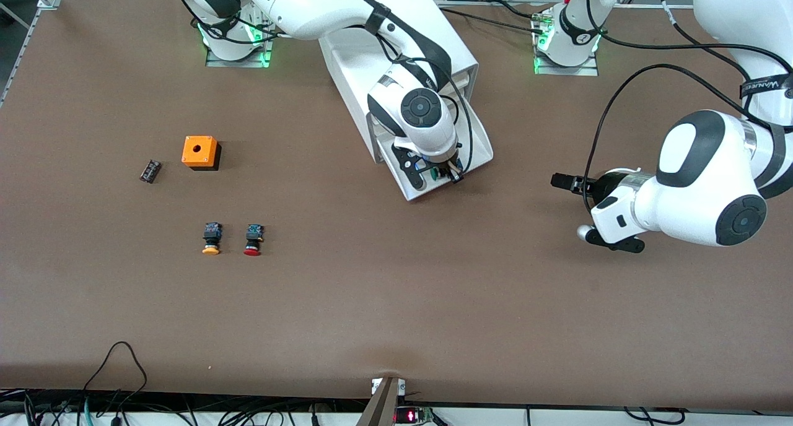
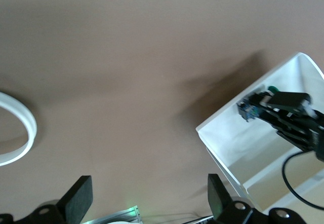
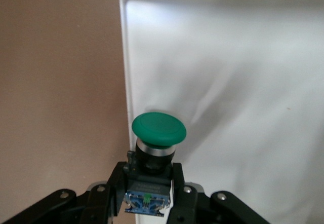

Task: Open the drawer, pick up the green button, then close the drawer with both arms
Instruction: 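Carry the green button toward the red button while the left gripper pushes drawer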

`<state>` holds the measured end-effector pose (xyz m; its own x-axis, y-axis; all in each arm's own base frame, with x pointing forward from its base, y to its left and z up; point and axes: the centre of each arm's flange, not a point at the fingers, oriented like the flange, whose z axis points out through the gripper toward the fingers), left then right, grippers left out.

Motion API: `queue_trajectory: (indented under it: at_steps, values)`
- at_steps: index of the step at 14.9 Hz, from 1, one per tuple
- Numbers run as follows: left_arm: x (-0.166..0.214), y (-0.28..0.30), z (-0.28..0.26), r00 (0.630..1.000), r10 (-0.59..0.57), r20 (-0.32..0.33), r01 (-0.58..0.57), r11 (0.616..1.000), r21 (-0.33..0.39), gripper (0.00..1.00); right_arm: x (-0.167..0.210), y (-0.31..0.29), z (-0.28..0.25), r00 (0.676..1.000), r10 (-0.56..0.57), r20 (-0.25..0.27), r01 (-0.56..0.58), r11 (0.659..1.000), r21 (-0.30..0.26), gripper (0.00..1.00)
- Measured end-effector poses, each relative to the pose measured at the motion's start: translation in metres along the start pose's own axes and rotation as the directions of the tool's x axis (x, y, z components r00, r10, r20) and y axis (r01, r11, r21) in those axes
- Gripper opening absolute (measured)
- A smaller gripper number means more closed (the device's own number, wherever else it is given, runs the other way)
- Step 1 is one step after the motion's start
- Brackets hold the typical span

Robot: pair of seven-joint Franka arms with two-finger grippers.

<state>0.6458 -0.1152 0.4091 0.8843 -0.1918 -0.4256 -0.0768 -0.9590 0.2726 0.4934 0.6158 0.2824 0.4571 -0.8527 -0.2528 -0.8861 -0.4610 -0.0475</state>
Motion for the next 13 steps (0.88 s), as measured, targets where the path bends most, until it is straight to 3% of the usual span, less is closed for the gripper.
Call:
queue_trajectory:
  at_steps: [3, 7, 10, 13]
  values:
    - [0.001, 0.020, 0.007, 0.999, -0.052, 0.006, 0.052, 0.998, 0.028, 1.00, 0.019, -0.012, -0.031, 0.999, -0.034, -0.010, 0.034, 0.999, 0.008, 0.41]
    - [0.017, 0.055, 0.027, 0.979, -0.186, -0.079, 0.191, 0.979, 0.066, 1.00, 0.063, -0.026, -0.099, 0.975, -0.221, -0.020, 0.221, 0.975, 0.002, 0.41]
    - [0.033, 0.081, 0.069, 0.952, -0.280, -0.126, 0.288, 0.956, 0.055, 1.00, 0.101, -0.028, -0.128, 0.909, -0.417, -0.014, 0.415, 0.908, -0.052, 0.41]
    - [0.051, 0.107, 0.138, 0.910, -0.365, -0.198, 0.376, 0.926, 0.019, 1.00, 0.151, -0.028, -0.144, 0.806, -0.591, 0.024, 0.589, 0.800, -0.113, 0.41]
